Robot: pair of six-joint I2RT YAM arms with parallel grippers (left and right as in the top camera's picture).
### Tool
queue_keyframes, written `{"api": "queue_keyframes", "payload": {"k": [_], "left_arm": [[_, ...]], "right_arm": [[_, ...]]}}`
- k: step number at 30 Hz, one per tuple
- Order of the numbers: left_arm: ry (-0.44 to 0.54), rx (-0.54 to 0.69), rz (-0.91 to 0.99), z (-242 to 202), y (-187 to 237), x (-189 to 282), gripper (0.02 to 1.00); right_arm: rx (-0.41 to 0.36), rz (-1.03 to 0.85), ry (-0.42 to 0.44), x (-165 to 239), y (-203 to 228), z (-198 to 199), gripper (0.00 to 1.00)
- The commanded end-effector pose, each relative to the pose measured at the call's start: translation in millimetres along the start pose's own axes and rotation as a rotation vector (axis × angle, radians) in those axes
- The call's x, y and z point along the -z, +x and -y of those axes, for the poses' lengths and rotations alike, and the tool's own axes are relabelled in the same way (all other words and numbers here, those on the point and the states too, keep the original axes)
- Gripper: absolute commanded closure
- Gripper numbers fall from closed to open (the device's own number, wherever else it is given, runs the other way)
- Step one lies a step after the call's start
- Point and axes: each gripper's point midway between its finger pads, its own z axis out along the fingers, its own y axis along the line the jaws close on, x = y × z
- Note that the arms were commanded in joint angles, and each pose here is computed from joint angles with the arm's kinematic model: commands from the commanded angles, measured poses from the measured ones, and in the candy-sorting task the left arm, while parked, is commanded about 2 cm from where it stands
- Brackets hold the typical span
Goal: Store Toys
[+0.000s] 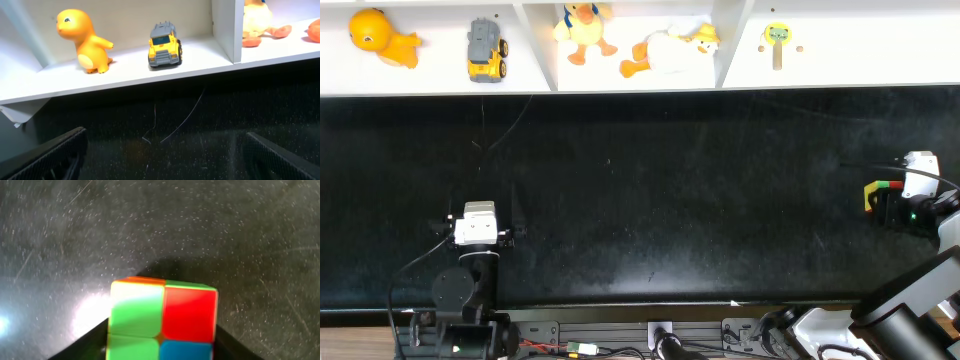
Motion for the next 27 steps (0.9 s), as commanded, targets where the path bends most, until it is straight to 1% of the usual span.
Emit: {"api": "queue_keyframes", "payload": {"k": [1,3,8,9,11,13,22,27], "left_arm": [[-0.008,-0.017,0.006,-1.3,-1.2,0.6,0.020],[-0.008,-0.017,0.006,-1.3,-1.2,0.6,0.020],[-0.008,-0.017,0.006,-1.2,-1.2,0.6,0.020],[-0.008,-0.017,0.006,-1.2,-1.2,0.6,0.020],[-0.008,-0.017,0.006,-1.2,-1.2,0.6,0.020],[-0.008,-0.017,0.006,-1.3,-1.2,0.6,0.020],[-0.008,-0.017,0.006,-1.2,-1.2,0.6,0.020],[-0.008,-0.017,0.006,-1.2,-1.2,0.6,0.020]], "right_arm": [[-0.010,0.008,-0.016,-1.9,-1.5,-3.5,0.518],[-0.011,0.009,-0.015,-2.0,-2.0,-3.7,0.573],[0.005,0.011,-0.020,-2.9,-8.0,-9.3,0.590],[-0.001,0.015,-0.014,-2.3,-10.6,-9.8,0.606],[-0.019,0.029,0.011,1.1,-19.1,-9.4,0.621],[-0.017,0.052,0.025,6.2,-28.2,-11.8,0.625],[0.032,0.160,0.113,34.4,-71.8,-23.7,0.630],[0.055,0.181,0.177,39.7,-90.0,-24.8,0.636]]}}
